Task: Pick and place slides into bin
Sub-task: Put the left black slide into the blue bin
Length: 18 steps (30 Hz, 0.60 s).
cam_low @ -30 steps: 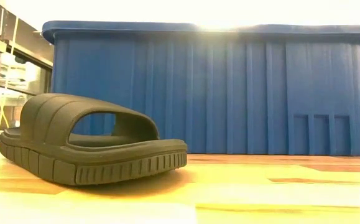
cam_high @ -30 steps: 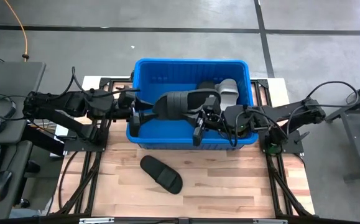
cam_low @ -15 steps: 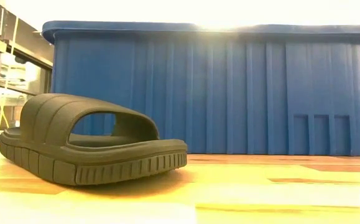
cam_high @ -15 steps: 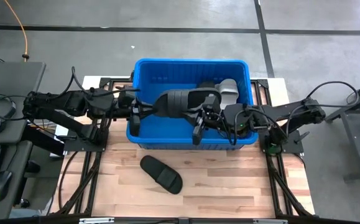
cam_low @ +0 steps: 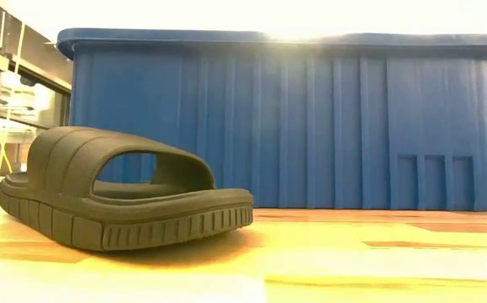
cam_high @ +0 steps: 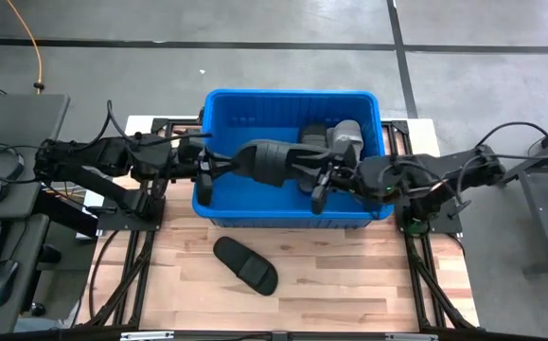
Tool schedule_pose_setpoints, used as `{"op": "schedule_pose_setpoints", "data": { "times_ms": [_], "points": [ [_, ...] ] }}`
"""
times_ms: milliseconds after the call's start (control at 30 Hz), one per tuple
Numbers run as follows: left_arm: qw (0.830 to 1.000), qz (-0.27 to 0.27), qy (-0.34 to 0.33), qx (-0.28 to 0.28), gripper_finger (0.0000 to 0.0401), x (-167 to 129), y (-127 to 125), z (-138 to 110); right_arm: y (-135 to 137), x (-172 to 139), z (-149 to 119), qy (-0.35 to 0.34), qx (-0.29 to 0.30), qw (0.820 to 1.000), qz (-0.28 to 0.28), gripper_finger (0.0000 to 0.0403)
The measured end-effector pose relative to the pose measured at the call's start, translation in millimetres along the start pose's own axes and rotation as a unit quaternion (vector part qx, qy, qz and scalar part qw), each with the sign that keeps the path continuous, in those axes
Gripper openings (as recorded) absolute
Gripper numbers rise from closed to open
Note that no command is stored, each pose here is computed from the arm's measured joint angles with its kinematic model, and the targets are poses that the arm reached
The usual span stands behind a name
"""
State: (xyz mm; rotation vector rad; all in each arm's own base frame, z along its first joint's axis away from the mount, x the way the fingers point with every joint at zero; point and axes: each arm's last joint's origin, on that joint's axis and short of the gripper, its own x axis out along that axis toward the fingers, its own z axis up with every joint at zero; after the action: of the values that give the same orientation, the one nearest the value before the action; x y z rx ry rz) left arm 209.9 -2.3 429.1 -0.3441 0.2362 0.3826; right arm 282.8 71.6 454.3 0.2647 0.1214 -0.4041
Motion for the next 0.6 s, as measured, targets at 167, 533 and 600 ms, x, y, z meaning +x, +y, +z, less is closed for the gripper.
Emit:
{"op": "schedule_pose_setpoints", "data": {
  "times_ms": [167, 533, 600],
  "points": [
    [1.000, 0.001, -0.006, -0.002, 0.0026, -3, 1, 1, -2, -23, 8, -0.003, -0.039, 0.999, 0.024, 0.0099],
    [0.994, -0.053, 0.047, -0.086, 0.0014, -9, 12, 13, 0, -35, 22, -0.052, -0.366, 0.929, -0.019, 0.0099],
    [0.989, -0.059, 0.071, -0.115, 0.0015, -7, 18, 12, -2, -37, 27, -0.053, -0.410, 0.909, -0.041, 0.0099]
  ]
}}
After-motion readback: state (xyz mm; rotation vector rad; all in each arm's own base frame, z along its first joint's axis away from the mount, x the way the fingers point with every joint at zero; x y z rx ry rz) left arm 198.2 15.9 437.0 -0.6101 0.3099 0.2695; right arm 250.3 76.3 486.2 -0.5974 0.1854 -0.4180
